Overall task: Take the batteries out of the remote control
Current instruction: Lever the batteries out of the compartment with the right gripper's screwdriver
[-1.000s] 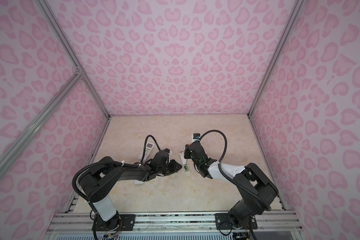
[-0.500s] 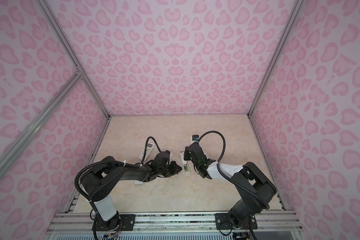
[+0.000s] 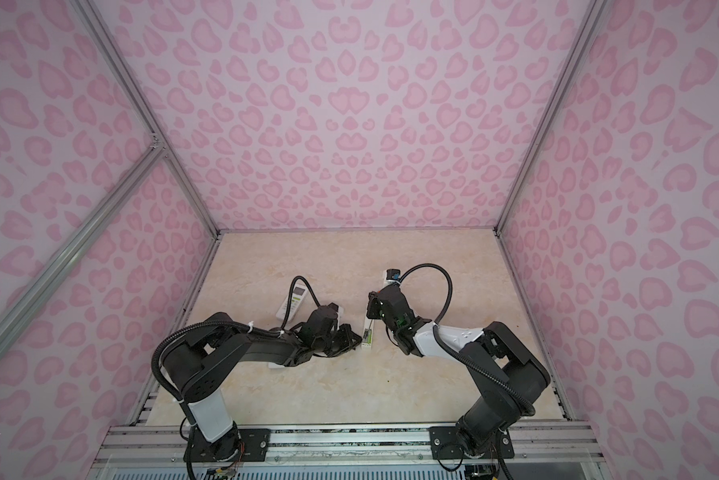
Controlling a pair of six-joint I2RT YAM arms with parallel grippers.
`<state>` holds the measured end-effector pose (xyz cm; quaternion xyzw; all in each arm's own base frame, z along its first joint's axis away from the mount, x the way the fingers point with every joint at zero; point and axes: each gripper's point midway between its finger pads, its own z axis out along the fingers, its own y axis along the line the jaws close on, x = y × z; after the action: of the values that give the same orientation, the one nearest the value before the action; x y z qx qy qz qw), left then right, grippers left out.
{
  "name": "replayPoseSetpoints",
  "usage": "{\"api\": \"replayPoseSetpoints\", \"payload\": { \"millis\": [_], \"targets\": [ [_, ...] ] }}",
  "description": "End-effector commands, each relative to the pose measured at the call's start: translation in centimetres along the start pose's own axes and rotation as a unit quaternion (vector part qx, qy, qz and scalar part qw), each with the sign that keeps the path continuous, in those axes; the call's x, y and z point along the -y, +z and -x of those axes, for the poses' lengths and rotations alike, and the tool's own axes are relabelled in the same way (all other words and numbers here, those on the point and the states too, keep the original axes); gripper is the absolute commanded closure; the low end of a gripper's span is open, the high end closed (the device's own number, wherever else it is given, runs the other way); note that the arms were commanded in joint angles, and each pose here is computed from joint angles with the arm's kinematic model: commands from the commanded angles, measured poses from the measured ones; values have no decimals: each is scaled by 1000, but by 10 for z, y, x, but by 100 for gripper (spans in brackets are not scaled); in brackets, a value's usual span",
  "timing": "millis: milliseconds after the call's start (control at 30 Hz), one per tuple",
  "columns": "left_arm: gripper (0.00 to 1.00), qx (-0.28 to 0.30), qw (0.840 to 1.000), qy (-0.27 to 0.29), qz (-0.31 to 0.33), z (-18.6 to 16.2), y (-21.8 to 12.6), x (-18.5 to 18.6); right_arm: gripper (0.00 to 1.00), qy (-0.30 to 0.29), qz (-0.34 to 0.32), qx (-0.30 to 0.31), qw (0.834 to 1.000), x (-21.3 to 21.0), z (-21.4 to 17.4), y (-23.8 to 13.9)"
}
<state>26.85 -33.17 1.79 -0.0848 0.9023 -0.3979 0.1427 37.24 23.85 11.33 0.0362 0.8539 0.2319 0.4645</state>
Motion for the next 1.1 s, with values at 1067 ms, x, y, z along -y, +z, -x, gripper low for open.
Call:
{"api": "replayPoseSetpoints", "payload": {
  "millis": [1067],
  "targets": [
    [75,29,998,54,17,16,-19,12,100,-51,-36,9,998,-4,16,-8]
  ]
}}
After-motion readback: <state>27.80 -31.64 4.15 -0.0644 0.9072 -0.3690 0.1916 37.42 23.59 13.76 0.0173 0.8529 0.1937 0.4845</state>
